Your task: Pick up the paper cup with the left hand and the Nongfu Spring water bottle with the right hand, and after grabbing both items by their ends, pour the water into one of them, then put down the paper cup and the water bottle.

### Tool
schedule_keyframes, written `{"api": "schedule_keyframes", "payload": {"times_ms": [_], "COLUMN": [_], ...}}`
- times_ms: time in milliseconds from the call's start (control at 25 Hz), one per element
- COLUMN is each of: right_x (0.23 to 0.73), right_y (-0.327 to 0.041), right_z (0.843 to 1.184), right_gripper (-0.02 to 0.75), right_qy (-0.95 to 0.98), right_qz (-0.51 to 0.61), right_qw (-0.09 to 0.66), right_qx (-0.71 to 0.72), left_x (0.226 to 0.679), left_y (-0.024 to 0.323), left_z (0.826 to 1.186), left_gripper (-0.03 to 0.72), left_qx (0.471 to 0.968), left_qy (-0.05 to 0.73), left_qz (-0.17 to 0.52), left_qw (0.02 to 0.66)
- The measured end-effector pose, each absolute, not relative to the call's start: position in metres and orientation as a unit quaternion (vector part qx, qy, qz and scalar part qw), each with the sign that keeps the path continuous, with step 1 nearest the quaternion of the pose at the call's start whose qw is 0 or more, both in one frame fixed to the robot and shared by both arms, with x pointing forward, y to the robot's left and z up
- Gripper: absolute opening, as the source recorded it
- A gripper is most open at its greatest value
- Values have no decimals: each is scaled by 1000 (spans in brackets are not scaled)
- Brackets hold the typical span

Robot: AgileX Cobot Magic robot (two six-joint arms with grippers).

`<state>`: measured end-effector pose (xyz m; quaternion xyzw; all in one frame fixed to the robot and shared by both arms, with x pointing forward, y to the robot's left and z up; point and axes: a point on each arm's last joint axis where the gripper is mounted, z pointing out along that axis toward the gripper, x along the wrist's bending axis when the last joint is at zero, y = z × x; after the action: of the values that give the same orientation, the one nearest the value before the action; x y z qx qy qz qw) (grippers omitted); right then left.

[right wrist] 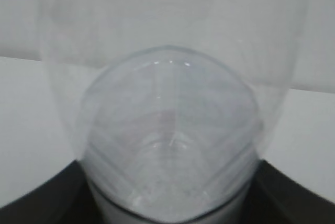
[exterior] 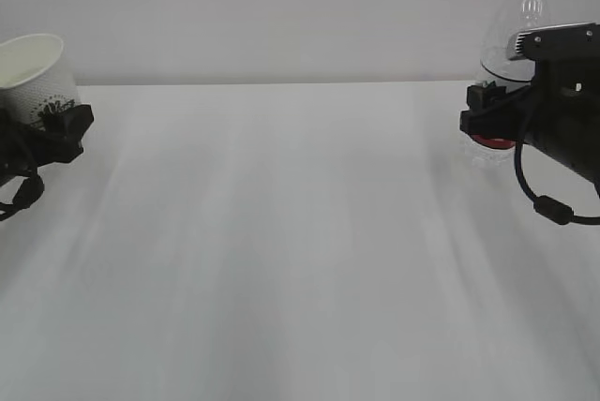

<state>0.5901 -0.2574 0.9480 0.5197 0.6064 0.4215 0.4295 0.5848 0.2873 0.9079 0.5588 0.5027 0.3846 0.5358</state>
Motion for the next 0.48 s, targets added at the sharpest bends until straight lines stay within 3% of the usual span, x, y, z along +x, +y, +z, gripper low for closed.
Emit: {"api": "schedule_keyframes", "payload": {"times_ms": [480], "right_x": [590], "right_y": [-257], "right_z": [948], "right_gripper": [466], "right_qy": [606], "right_qz": [422], "right_qw": [430], "right_qx": [520], "left_x": [586], "left_y": [291], "left_z": [884], "left_gripper": [514], "left_qx": [550], "left_qy": [530], "left_qz": [379], "left_qw": [523]}}
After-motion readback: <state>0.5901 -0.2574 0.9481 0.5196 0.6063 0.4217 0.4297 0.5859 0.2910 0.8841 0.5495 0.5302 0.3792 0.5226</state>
